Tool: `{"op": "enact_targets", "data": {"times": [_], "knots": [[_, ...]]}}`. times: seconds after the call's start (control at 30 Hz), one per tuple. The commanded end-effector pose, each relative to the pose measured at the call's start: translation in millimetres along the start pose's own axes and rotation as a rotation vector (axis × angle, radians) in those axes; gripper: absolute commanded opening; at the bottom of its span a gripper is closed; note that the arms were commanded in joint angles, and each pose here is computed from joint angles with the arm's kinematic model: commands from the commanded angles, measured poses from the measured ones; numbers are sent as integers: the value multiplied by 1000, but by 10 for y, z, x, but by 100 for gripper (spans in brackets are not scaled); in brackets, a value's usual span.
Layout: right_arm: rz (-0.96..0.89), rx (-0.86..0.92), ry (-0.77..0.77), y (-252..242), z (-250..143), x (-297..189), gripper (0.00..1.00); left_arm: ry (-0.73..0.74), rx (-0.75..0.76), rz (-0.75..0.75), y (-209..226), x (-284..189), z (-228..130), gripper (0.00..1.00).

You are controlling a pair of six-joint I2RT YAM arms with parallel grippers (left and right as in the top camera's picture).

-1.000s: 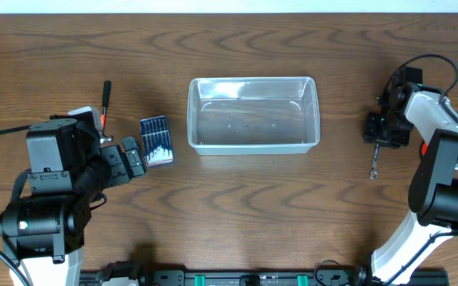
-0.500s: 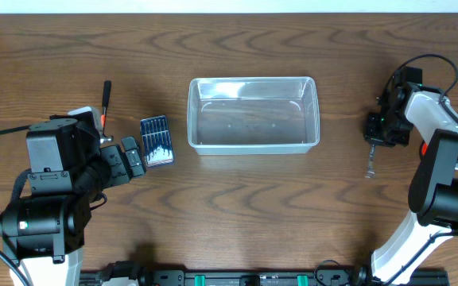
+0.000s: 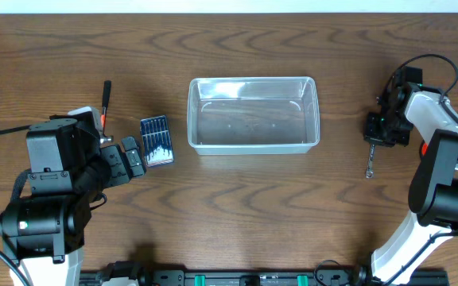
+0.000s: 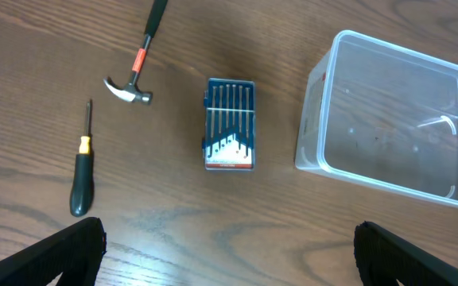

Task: Pack container
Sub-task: 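Lower right gripper and close it on the silver wrench, then carry the wrench with right gripper over the clear container and lower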

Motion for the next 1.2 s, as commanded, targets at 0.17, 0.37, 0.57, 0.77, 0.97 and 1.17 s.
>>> {"op": "enact_targets", "data": {"times": [0.17, 0.37, 0.57, 0.77, 0.97, 1.17], "knots": [[56, -4, -63, 101, 3, -217, 1, -29, 30, 0, -17, -66, 61, 98], [56, -47, -265, 236, 145, -966, 1, -21, 35, 3, -10, -66, 44, 98], [117, -265, -488, 694, 221, -1782, 1, -8, 34, 8, 2, -66, 17, 98], [128, -537, -612, 1331, 259, -2457, 1, 3, 50, 12, 11, -66, -7, 98], [121, -898, -710, 2059, 264, -2867, 1, 5, 56, 13, 13, -66, -12, 98], [109, -1215, -691, 2611, 163, -2700, 1, 6, 56, 13, 14, -66, -13, 98]]}}
Point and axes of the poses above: each gripper's point midway between its finger pads, its own x axis out along the fingers, its own y axis along the line the jaws close on, z = x × y, the point moved 3 cm from there along -x, back along the fingers, and after that the axes turned 10 degrees about -x, right-handed, at the moved point
